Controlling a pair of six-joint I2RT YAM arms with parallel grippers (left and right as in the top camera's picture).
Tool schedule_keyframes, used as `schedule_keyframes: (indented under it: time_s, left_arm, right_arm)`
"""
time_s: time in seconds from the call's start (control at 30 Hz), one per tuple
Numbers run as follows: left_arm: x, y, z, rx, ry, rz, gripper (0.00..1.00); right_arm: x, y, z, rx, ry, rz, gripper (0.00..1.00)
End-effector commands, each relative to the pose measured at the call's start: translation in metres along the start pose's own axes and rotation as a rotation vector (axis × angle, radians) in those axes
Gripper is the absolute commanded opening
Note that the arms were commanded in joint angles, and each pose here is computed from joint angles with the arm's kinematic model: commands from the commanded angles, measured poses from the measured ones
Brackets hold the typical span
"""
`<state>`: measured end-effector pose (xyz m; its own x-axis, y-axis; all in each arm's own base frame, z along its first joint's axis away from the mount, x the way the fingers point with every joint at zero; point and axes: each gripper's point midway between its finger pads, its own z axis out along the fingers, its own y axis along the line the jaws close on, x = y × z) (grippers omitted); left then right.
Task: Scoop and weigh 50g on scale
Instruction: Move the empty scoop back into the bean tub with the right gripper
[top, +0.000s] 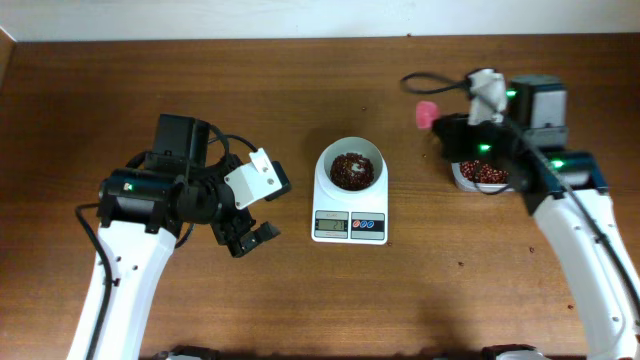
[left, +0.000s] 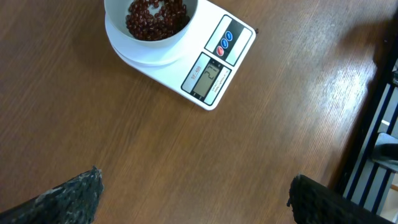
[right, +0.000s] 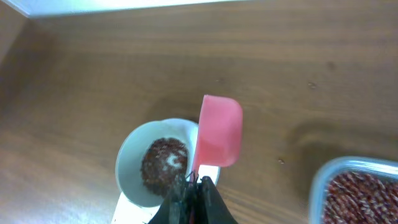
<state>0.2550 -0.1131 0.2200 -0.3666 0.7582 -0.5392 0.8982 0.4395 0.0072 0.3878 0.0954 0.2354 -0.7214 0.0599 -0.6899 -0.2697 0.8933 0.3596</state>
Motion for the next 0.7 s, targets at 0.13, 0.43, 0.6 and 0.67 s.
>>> schedule_keyframes:
  time_s: [0.13, 0.43, 0.6, 0.67]
  left_arm:
    - [-0.002, 0.0, -0.002, -0.001, -0.006, 0.012, 0.99]
    - [-0.002, 0.0, -0.002, -0.001, -0.006, 0.011, 0.99]
    - [-0.002, 0.0, -0.002, -0.001, -0.006, 0.011, 0.99]
    - [-0.002, 0.0, -0.002, -0.001, -0.006, 0.011, 0.99]
  right_arm:
    - [-0.005, -0.076, -0.045, 0.036, -0.052, 0.271, 0.04]
    - [0.03, -0.124, -0.022, 0.162, 0.062, 0.384, 0.04]
    - [0.045, -0.135, -0.004, 0.158, 0.126, 0.424, 0.04]
    - [0.048, -0.137, -0.001, 0.158, 0.138, 0.431, 0.04]
